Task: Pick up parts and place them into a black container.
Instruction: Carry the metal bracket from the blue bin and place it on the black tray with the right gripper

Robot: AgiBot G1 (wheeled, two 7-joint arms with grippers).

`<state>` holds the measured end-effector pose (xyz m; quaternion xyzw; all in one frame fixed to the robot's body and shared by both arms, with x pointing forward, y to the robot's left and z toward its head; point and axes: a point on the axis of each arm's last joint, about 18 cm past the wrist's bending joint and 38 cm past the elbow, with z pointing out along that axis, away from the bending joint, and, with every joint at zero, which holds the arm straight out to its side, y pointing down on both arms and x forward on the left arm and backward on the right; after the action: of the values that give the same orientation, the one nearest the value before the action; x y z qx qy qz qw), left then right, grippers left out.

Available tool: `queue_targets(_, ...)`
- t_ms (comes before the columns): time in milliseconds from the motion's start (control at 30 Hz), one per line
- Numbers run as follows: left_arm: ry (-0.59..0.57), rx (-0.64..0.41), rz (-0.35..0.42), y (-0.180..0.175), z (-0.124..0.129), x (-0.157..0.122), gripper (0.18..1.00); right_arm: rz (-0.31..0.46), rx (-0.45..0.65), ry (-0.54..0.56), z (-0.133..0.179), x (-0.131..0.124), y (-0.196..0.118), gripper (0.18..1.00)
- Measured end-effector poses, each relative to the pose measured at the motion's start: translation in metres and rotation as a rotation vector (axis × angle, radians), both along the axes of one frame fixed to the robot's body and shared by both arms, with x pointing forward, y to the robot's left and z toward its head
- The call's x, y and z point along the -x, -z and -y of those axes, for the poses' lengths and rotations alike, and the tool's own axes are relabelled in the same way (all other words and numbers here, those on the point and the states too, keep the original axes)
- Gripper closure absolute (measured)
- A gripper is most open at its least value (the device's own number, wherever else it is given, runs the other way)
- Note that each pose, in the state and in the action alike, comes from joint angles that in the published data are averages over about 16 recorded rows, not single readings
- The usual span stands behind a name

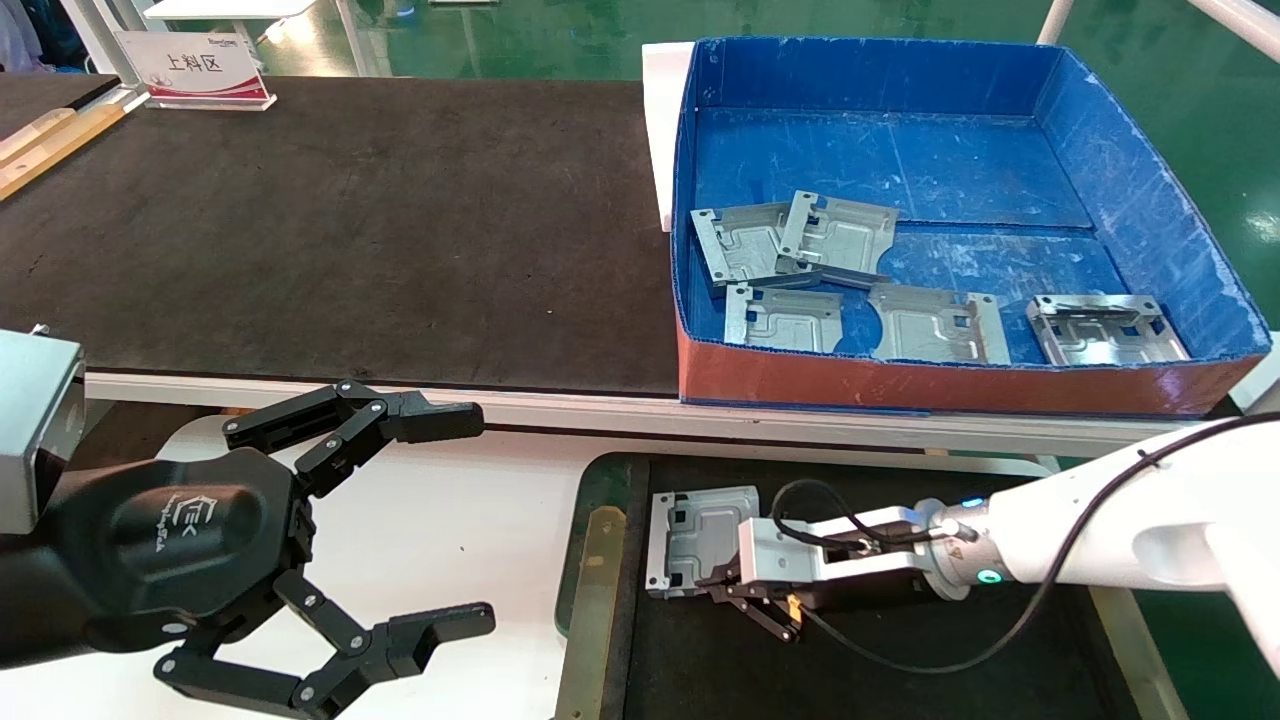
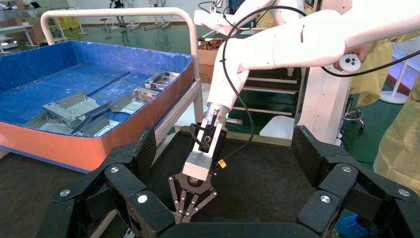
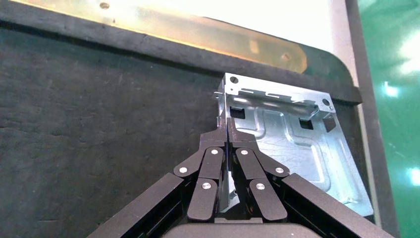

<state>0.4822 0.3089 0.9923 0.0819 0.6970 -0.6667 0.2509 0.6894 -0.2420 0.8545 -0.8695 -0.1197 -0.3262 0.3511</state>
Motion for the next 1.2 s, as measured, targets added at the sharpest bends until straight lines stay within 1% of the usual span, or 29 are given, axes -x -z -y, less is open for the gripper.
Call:
queue_targets(400, 0.0, 0.0, 0.0, 0.0, 0.0, 0.0, 0.184, 0.003, 0.0, -0.006, -0.003, -0.002, -0.001, 0.988)
queue_targets(867, 0.0, 0.0, 0.0, 0.0, 0.0, 0.0, 0.184, 0.005, -0.005, -0.003, 0.0, -0.002, 0.0, 0.984)
queue_targets(1067, 0.0, 0.0, 0.0, 0.0, 0.0, 0.0, 0.184, 0.014, -0.017, -0.012, 0.003, -0.001, -0.005, 0.961)
queue_targets(1200, 0.0, 0.0, 0.0, 0.0, 0.0, 0.0, 0.184, 0.018, -0.029, -0.03, 0.005, 0.003, -0.012, 0.926)
